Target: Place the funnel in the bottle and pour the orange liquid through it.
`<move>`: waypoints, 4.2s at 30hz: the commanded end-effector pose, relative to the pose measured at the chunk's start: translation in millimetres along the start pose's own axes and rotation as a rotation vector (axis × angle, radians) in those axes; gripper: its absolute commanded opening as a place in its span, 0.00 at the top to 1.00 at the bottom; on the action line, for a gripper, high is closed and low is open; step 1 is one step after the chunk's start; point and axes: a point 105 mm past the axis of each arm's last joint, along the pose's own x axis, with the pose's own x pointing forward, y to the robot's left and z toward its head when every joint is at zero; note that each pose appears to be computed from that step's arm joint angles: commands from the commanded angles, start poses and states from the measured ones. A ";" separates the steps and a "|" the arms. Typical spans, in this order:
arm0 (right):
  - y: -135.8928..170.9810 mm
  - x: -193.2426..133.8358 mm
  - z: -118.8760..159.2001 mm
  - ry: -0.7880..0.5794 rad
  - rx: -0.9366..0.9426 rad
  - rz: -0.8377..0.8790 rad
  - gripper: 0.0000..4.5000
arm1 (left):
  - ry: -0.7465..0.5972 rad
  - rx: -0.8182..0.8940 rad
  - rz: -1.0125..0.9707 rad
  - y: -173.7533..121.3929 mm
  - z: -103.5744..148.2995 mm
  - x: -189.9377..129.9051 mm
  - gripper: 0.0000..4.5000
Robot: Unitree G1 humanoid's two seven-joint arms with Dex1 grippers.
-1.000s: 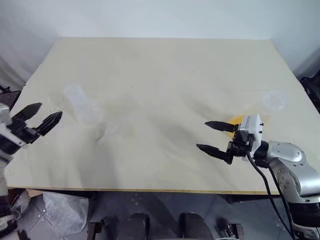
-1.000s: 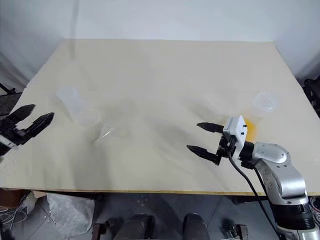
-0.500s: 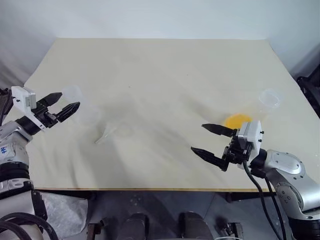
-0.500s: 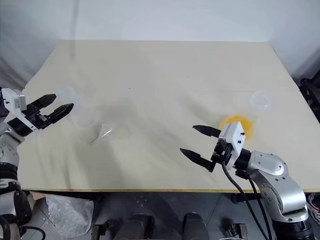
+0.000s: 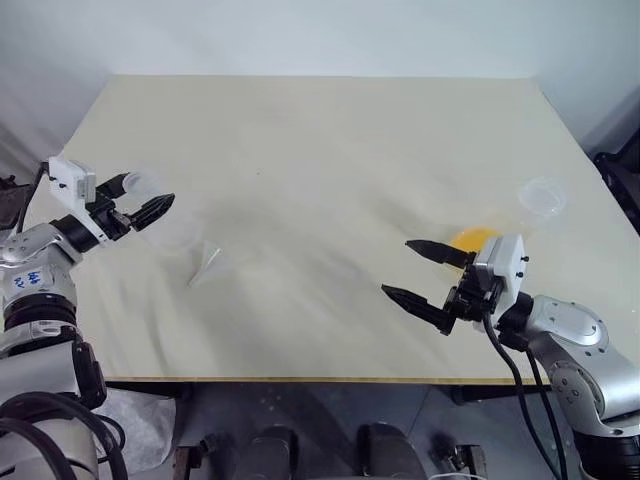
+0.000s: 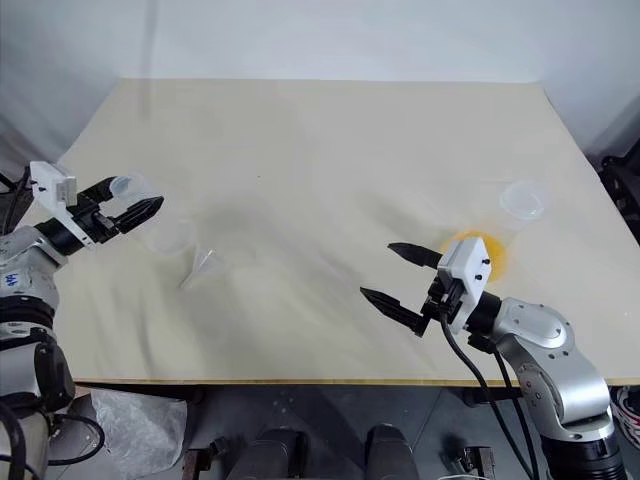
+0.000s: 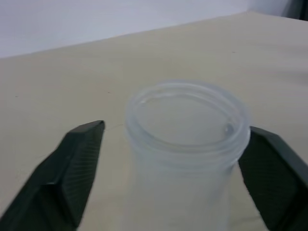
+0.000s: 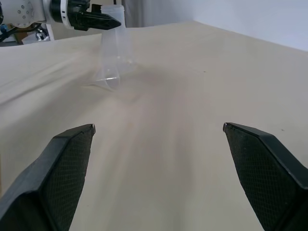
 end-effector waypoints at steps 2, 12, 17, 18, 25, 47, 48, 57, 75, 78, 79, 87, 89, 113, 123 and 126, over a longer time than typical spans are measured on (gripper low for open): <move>-0.8 -3.2 10.8 -0.023 -0.042 -0.015 0.00 | -0.063 0.031 -0.011 1.4 16.5 0.9 0.39; -6.2 -4.0 7.9 -0.008 -0.054 -0.023 0.00 | -0.126 0.091 -0.107 -4.7 50.2 2.4 0.49; -11.9 -6.4 7.3 0.007 -0.063 -0.011 0.00 | -0.131 0.117 -0.268 -28.8 79.4 23.0 0.49; -12.8 -7.6 6.7 0.014 -0.064 -0.005 0.00 | -0.128 0.125 -0.291 -33.2 83.5 27.5 0.49; -14.6 -22.3 3.0 0.065 -0.079 0.030 0.00 | -0.125 0.135 -0.510 -80.4 101.8 63.2 0.49; -9.6 -60.7 -4.4 0.120 -0.078 -0.131 0.00 | -0.031 0.080 -1.054 -259.5 57.5 125.6 0.49; -9.5 -61.7 -4.8 0.122 -0.078 -0.135 0.00 | -0.031 0.082 -1.049 -262.4 56.7 127.5 0.49; -7.2 -63.2 -4.6 0.123 -0.088 -0.156 0.00 | -0.016 0.191 -1.008 -282.8 40.8 147.8 0.49; -9.4 -64.4 0.3 0.128 -0.106 -0.172 0.00 | -0.053 0.106 -1.052 -290.0 51.4 144.5 0.01; -11.1 -63.7 2.2 0.128 -0.111 -0.166 0.00 | -0.051 0.106 -1.063 -281.7 54.9 137.2 0.01; -11.9 -63.5 2.6 0.128 -0.113 -0.164 0.00 | -0.044 0.109 -1.070 -278.5 54.8 133.1 0.01; -18.5 -61.6 3.8 0.138 -0.123 -0.132 0.00 | -0.015 0.109 -1.074 -257.0 55.7 107.6 0.01; -20.4 -60.8 4.2 0.141 -0.125 -0.124 0.00 | -0.014 0.105 -1.066 -250.4 57.2 101.9 0.01; -19.2 -48.9 3.2 0.142 -0.055 0.064 0.00 | 0.053 -0.019 -0.178 -105.9 32.0 -37.8 0.01; -8.6 -33.7 10.9 0.107 -0.062 0.200 0.00 | 0.141 -0.045 0.091 -82.6 6.3 -130.8 0.01; -7.9 -25.5 15.9 0.080 -0.074 0.212 0.00 | 0.174 -0.048 0.115 -76.0 2.0 -140.7 0.01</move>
